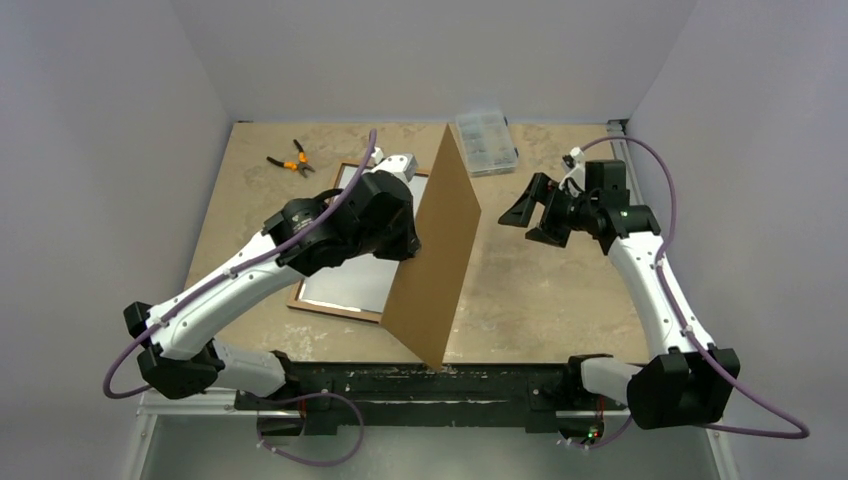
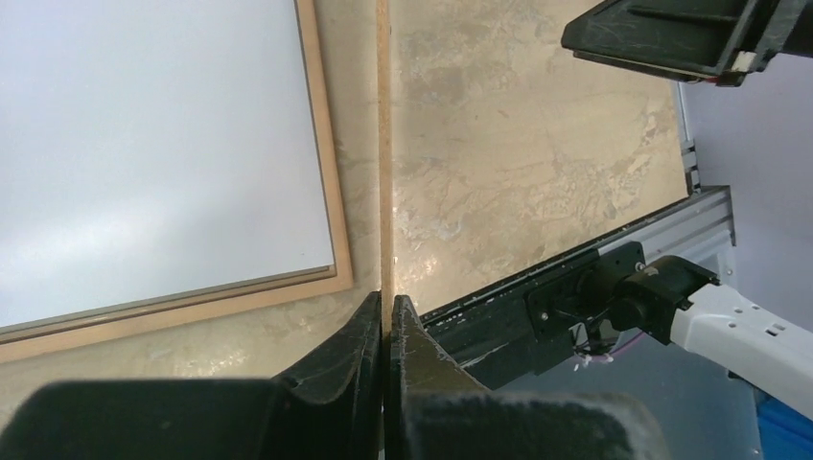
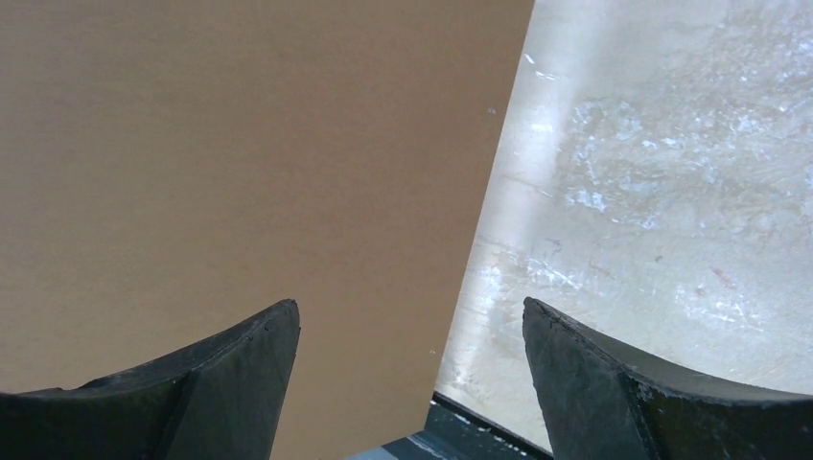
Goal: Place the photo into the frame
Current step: Turn over the photo frame item at the center of the board.
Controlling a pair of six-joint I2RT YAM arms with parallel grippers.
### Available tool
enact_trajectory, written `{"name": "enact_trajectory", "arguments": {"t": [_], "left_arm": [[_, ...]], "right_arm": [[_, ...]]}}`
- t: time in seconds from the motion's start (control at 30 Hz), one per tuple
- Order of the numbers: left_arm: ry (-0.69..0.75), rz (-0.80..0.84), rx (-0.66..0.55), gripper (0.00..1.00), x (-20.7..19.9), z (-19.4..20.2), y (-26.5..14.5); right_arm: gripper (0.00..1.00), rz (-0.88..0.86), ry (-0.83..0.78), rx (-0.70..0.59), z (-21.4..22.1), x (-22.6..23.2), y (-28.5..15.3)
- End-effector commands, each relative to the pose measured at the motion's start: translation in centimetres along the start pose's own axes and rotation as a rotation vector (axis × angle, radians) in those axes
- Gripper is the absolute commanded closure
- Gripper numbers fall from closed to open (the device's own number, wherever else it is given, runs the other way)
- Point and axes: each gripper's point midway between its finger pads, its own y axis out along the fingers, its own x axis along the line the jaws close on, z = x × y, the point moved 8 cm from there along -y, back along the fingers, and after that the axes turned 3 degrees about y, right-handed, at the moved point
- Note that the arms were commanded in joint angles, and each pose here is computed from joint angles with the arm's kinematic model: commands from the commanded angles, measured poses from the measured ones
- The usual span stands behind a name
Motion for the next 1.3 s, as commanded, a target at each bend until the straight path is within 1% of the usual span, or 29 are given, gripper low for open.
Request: {"name": "enact_trajectory", "arguments": {"t": [0.0, 0.17, 0.4, 0.63, 0.67, 0.73, 0.83, 0.97, 1.03, 1.13, 1.27], "left_arm": [[0.054, -0.091, -0.058, 1.0, -0.6, -1.3, -1.3], [0.093, -0.157, -0.032, 1.0, -2.2, -1.5, -0.2], [0.12, -0.225, -0.031, 1.0, -4.8, -1.3, 2.1], [0.176, -0.234, 0.01, 1.0, -7.1, -0.7, 4.2], [0.186, -0.233, 0.023, 0.98, -7.4, -0.5, 4.6], [0.197, -0.222, 0.037, 0.93, -7.8, -0.4, 4.9], [0.218, -0.168, 0.054, 0.82, -8.5, -0.3, 5.3], [0.229, -0.018, 0.076, 0.51, -10.1, -0.2, 5.4], [0.228, 0.037, 0.081, 0.42, -10.6, -0.2, 5.2], [0.225, 0.105, 0.082, 0.36, -11.2, -0.2, 4.8], [0.215, 0.188, 0.079, 0.33, -11.8, -0.1, 4.5]], "right_arm": [[0.14, -0.085, -0.03, -0.024, -0.4, 3.4, -2.8], [0.15, -0.126, -0.022, -0.028, -0.5, 4.8, -3.7], [0.15, -0.148, -0.005, -0.019, -0.2, 5.0, -3.7], [0.15, -0.218, 0.023, -0.035, 0.0, 5.6, -3.9], [0.15, -0.236, 0.024, -0.044, 0.0, 5.8, -4.0], [0.15, -0.27, 0.032, -0.055, 0.0, 6.1, -4.1], [0.15, -0.297, 0.042, -0.049, 0.0, 6.4, -4.1], [0.15, -0.317, 0.038, -0.054, -0.1, 6.9, -4.5], [0.15, -0.326, 0.036, -0.06, -0.1, 7.2, -4.8], [0.15, -0.318, 0.037, -0.058, -0.1, 7.2, -5.0], [0.16, -0.302, 0.047, -0.038, 0.2, 7.0, -4.9]]}}
